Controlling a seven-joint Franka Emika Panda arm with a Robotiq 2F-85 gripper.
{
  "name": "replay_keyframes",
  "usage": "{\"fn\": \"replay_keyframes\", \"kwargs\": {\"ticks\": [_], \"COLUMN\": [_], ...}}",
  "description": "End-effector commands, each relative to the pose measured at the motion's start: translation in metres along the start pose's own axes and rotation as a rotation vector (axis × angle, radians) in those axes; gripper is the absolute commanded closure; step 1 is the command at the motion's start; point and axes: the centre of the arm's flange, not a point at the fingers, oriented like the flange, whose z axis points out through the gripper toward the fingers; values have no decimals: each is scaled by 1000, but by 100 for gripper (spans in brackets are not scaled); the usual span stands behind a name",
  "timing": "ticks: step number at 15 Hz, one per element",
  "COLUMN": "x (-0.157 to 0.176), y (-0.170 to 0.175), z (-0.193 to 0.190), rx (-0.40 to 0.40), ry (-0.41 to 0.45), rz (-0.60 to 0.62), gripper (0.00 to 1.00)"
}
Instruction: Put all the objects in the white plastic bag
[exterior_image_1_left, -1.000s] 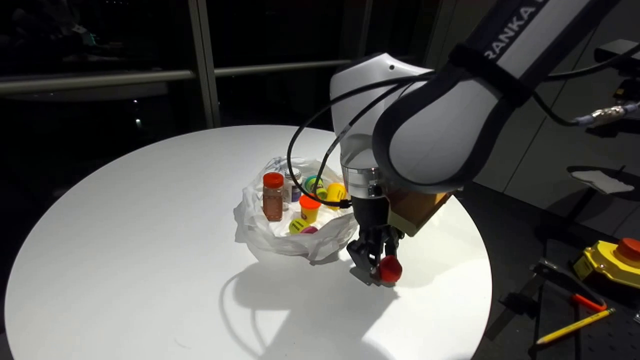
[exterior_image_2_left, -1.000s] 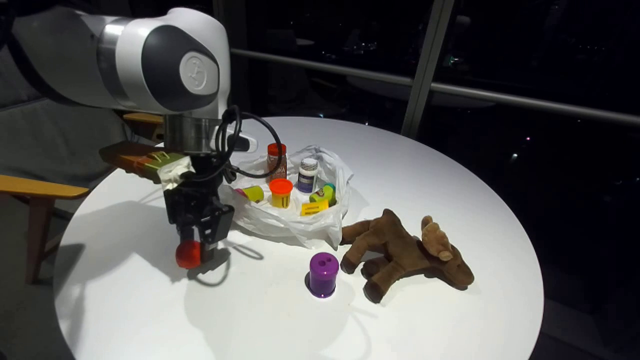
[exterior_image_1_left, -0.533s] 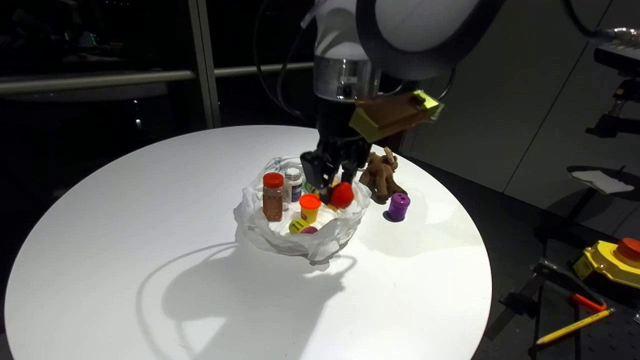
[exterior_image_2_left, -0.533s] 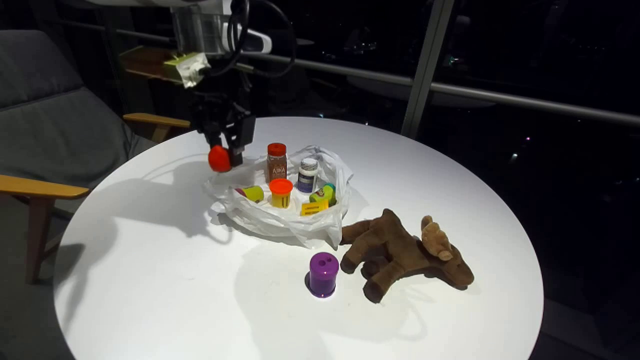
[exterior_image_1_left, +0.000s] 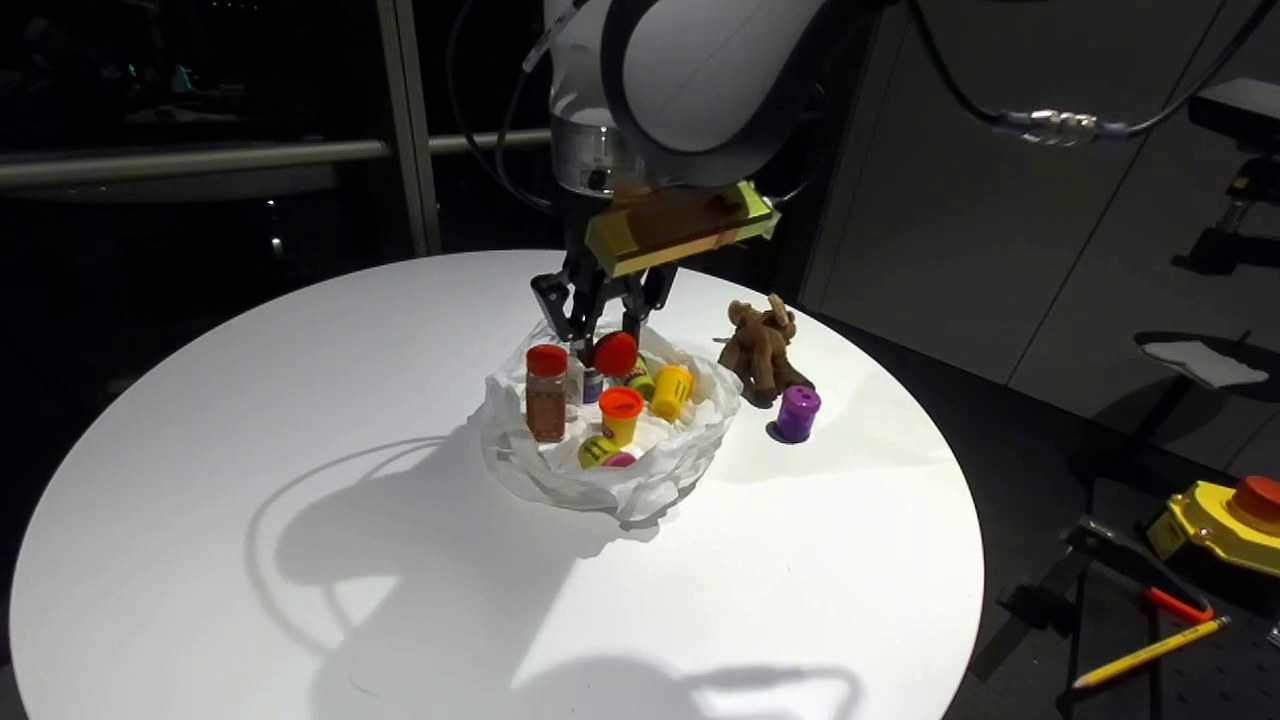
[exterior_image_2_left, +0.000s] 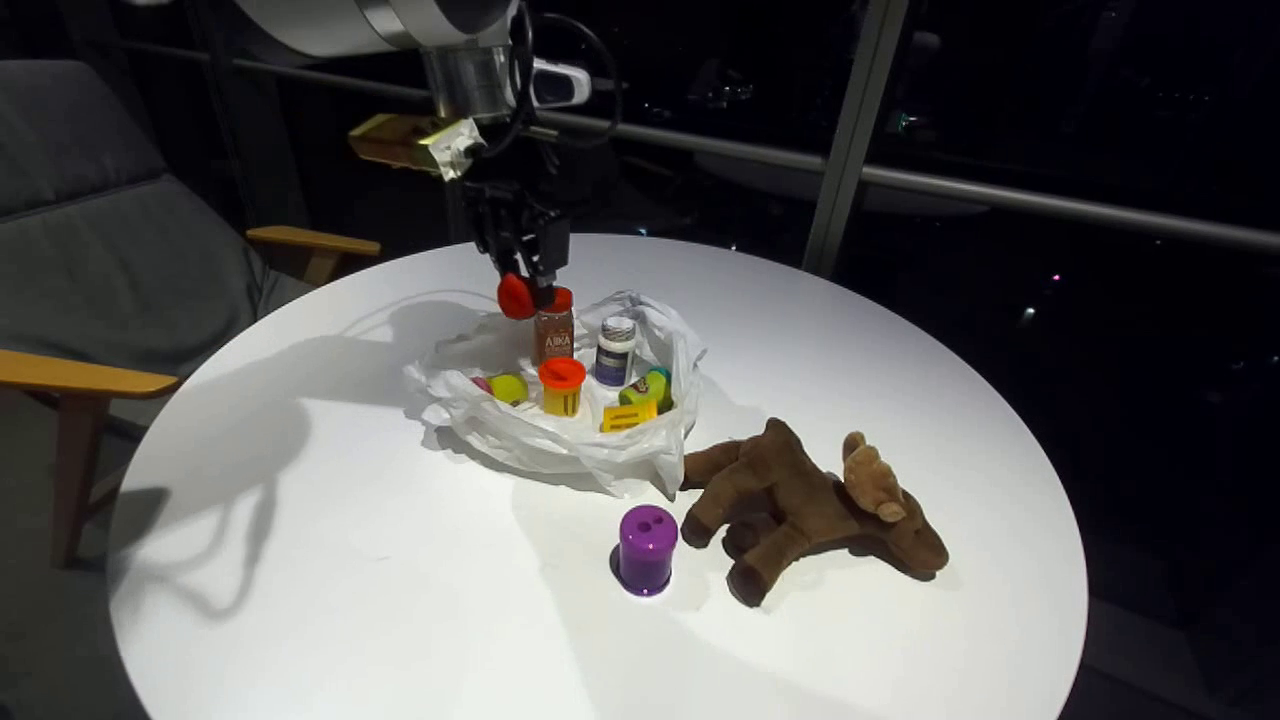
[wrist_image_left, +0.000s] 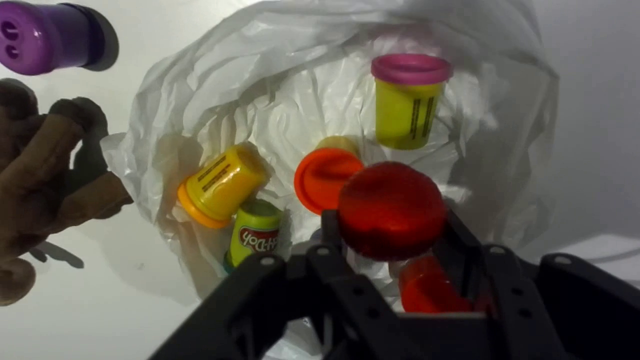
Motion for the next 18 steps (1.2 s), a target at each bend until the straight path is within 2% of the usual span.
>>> {"fn": "replay_keyframes", "kwargs": {"ticks": [1,5,11,18], "x": [46,69,54,41], "y": [2,26,22,10], "z": [16,34,61,75], "rx": [-52,-88,-89,-94], "ry": [52,59,-28,-82], "rz": [101,187,170,157], "gripper": [75,75,75,75]}}
